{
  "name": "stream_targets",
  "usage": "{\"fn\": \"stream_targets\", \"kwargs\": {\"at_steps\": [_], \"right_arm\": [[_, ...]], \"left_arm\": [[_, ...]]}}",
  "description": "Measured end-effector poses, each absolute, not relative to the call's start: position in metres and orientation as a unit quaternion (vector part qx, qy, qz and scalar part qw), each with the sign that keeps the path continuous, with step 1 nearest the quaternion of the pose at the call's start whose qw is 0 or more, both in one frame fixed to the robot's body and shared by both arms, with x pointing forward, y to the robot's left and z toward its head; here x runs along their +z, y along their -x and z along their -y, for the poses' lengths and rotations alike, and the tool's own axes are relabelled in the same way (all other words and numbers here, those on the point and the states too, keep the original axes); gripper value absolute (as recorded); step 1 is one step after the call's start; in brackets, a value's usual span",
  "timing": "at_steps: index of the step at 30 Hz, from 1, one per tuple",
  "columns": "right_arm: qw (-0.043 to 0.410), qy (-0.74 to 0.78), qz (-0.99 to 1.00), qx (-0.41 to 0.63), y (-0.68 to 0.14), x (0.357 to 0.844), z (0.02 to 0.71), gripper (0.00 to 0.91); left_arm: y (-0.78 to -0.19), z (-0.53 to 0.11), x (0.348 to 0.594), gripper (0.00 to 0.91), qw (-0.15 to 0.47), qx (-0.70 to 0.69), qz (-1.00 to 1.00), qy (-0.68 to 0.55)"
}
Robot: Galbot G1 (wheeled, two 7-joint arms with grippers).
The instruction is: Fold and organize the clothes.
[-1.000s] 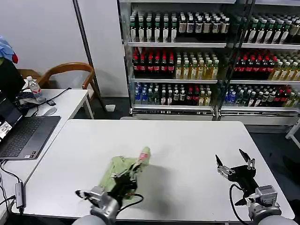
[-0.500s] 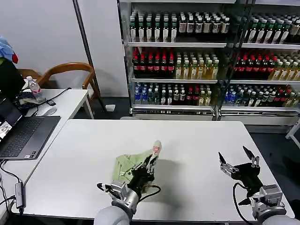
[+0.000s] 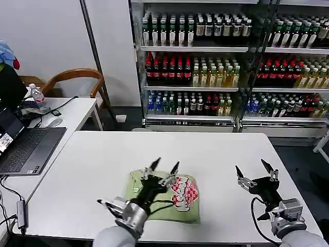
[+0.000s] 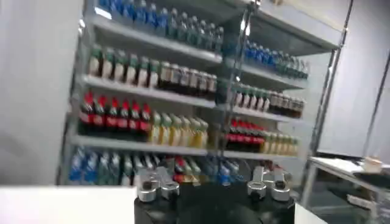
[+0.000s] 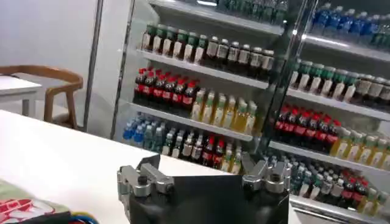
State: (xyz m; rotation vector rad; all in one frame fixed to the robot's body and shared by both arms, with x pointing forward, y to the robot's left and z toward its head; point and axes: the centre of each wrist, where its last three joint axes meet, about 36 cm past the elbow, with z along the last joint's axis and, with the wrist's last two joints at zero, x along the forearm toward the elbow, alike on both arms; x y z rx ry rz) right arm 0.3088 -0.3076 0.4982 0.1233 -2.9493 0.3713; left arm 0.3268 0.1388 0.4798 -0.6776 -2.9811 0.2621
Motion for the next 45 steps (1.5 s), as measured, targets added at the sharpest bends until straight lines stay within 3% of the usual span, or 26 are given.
{"fn": "stream_targets", "kwargs": {"at_steps": [6,17,28,45], "right_arm": [[0.077,-0.050,0.990,0.104,-0.321,0.481,0.302,0.907],[0.087,-0.153,0.982,0.066,-0.338,0.435,0.234,0.907],[0.118,-0.268,0.952,0.089,-0.332,0.404,0.193,0.907],[0.172,-0.288,0.937,0.095,-0.359,0.378,0.190,0.907]], "left_arm": [[-0.343,-0.203,0.469,0.907,0.000,0.015,0.988,0.151],[-0.339,-0.296,0.454,0.907,0.011,-0.039,0.998,0.039],[-0.329,-0.327,0.459,0.907,0.019,-0.031,0.999,-0.002],[-0.324,-0.332,0.462,0.907,0.031,-0.019,0.999,-0.008]]}}
